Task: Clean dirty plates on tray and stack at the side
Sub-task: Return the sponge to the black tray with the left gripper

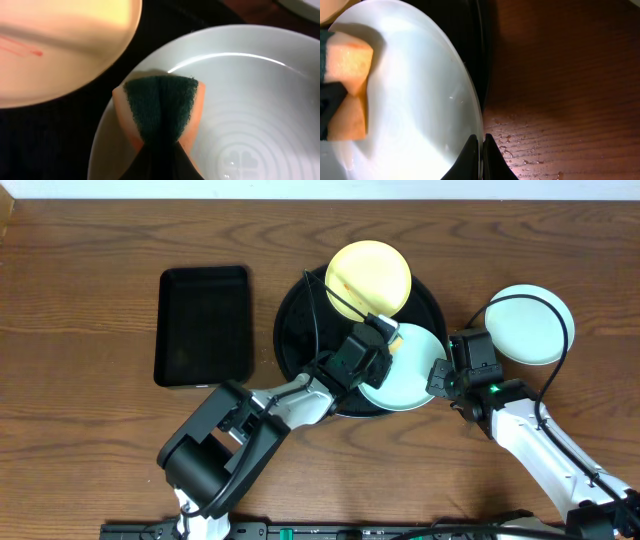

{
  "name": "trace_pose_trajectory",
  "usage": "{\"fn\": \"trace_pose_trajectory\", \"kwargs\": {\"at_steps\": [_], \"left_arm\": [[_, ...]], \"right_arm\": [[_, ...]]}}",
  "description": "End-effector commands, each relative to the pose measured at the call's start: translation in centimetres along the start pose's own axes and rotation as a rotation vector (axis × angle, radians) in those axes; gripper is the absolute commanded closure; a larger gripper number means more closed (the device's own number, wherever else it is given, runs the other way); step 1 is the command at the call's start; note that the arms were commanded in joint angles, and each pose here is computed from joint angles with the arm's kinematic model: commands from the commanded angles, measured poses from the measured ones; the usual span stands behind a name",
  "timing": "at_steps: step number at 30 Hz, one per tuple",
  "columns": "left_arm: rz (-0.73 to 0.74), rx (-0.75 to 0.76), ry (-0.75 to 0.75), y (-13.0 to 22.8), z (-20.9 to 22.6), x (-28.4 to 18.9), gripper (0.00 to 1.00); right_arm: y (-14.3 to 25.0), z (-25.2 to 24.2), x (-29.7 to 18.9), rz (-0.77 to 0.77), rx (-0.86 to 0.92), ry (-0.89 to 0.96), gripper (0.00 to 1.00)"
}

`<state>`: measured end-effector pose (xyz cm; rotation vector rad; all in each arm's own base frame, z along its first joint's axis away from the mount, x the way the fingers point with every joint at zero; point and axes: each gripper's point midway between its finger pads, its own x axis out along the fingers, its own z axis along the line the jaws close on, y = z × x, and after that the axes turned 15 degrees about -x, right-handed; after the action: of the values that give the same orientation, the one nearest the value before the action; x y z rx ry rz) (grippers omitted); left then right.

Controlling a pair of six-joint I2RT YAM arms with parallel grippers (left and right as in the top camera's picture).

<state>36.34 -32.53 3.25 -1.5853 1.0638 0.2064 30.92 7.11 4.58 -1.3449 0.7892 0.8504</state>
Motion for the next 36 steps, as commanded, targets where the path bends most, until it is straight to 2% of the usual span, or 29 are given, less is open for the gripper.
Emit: {"fn": "trace_pose_trajectory", "kwargs": {"at_steps": [1, 6, 14, 18, 24, 29, 32, 36], "left_arm": [[0.013, 0.024, -0.033, 1.1, 1.3, 1.4, 0.92], [-0.044, 0.067, -0.01, 0.0, 0.9, 1.8, 0.92], [-0.232, 0.064, 0.077, -5.0, -1.5, 0.8, 0.92], [-0.332, 0.064, 0.118, -8.8, -3.2, -2.0, 0.92], [-0.453, 0.048, 0.15, -14.5, -4.8, -9.3, 0.92], [-0.389, -0.058, 0.061, -15.3, -1.1, -14.5, 0.92], [-0.338, -0.136, -0.026, -14.7, 2.5, -17.1, 0.92], [-0.275, -0.311, -0.179, -12.9, 8.8, -21.1, 0.92]], "right_arm": [[0.0, 0.1, -0.1, 0.002, 0.004, -0.014, 0.99], [0.0, 0.1, -0.1, 0.002, 0.004, -0.014, 0.99], [0.0, 0.1, -0.1, 0.004, 0.004, -0.013, 0.99], [0.1, 0.1, -0.1, 0.005, 0.003, -0.013, 0.99], [0.0, 0.1, -0.1, 0.004, 0.003, -0.012, 0.99], [-0.2, 0.1, -0.1, -0.004, -0.027, -0.014, 0.99], [-0.6, 0.2, -0.5, -0.021, -0.03, -0.019, 0.99], [-2.5, 0.6, -3.0, -0.094, -0.063, -0.035, 0.99]]}}
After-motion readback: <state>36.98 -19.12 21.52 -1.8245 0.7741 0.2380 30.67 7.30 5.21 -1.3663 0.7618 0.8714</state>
